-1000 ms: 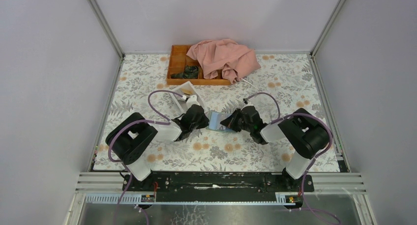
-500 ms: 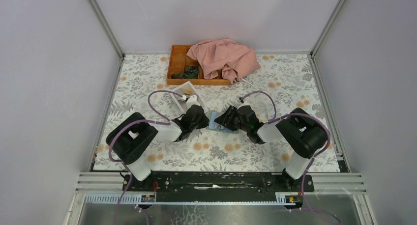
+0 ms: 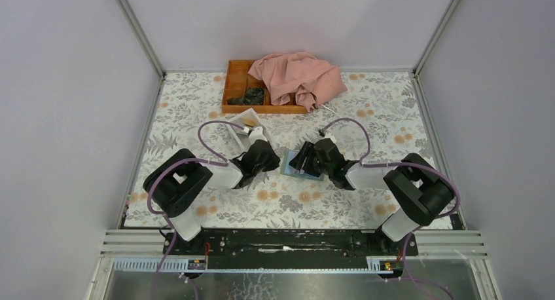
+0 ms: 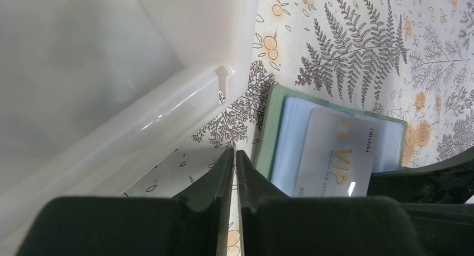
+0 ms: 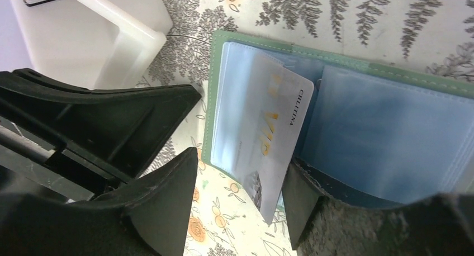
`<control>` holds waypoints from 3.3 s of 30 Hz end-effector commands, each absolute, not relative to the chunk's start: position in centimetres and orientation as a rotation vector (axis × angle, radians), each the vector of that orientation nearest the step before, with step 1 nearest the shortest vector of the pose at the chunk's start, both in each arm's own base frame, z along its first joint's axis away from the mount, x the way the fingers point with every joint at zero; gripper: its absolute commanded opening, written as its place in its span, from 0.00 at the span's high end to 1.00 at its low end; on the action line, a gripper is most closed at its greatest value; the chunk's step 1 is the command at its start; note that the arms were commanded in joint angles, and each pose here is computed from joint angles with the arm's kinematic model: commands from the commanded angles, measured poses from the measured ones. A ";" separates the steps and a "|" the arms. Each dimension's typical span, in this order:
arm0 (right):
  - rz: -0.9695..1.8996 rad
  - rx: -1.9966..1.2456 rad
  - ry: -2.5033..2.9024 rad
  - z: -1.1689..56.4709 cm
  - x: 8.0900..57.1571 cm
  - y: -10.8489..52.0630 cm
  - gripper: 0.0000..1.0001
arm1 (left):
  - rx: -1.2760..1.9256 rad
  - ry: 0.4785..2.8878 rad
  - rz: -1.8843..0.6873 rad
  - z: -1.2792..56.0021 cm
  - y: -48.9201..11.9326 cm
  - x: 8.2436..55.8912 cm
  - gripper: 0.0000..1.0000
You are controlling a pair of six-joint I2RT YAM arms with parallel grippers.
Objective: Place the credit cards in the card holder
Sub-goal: Insert the credit card into the card holder.
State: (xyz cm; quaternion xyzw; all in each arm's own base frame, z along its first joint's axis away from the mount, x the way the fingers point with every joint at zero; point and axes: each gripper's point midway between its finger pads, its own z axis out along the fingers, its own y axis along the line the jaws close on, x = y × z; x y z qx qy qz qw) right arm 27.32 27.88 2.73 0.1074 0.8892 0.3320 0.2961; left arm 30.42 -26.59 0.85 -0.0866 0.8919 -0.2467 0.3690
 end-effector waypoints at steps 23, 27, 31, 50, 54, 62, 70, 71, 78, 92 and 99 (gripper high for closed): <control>0.601 0.190 2.512 0.5 25.4 24.5 0.41 | -0.004 2.431 -0.793 0.4 -26.0 23.3 0.76; 0.608 0.181 2.513 0.4 25.2 24.5 0.41 | 0.033 2.400 -0.821 1.6 -26.9 23.9 0.65; 0.608 0.178 2.513 0.2 25.0 24.4 0.42 | 0.049 2.382 -0.837 2.5 -27.7 24.6 0.62; 0.622 0.153 2.511 -0.4 24.3 24.8 0.47 | 0.070 2.353 -0.836 4.5 -31.3 28.9 0.61; 0.623 0.152 2.509 -0.4 24.3 24.7 0.48 | 0.062 2.375 -0.829 3.5 -31.7 29.2 0.62; 0.632 0.142 2.509 -0.2 24.1 24.9 0.47 | 0.022 2.444 -0.774 0.5 -31.3 29.2 0.66; 0.551 0.140 2.507 0.4 24.4 23.8 0.40 | -0.040 2.532 -0.636 -2.6 -29.4 28.4 0.72; 0.532 0.143 2.507 0.4 24.4 23.6 0.39 | -0.043 2.543 -0.621 -3.0 -29.2 28.3 0.72; 0.467 0.166 2.487 1.0 24.6 22.3 0.39 | -0.056 2.585 -0.579 -4.3 -28.7 27.5 0.73; 0.448 0.176 2.470 1.7 25.2 22.3 0.44 | -0.048 2.607 -0.581 -4.9 -28.6 26.9 0.74; 0.485 0.194 2.404 3.2 25.8 22.4 0.49 | -0.044 2.616 -0.565 -5.3 -28.3 26.7 0.74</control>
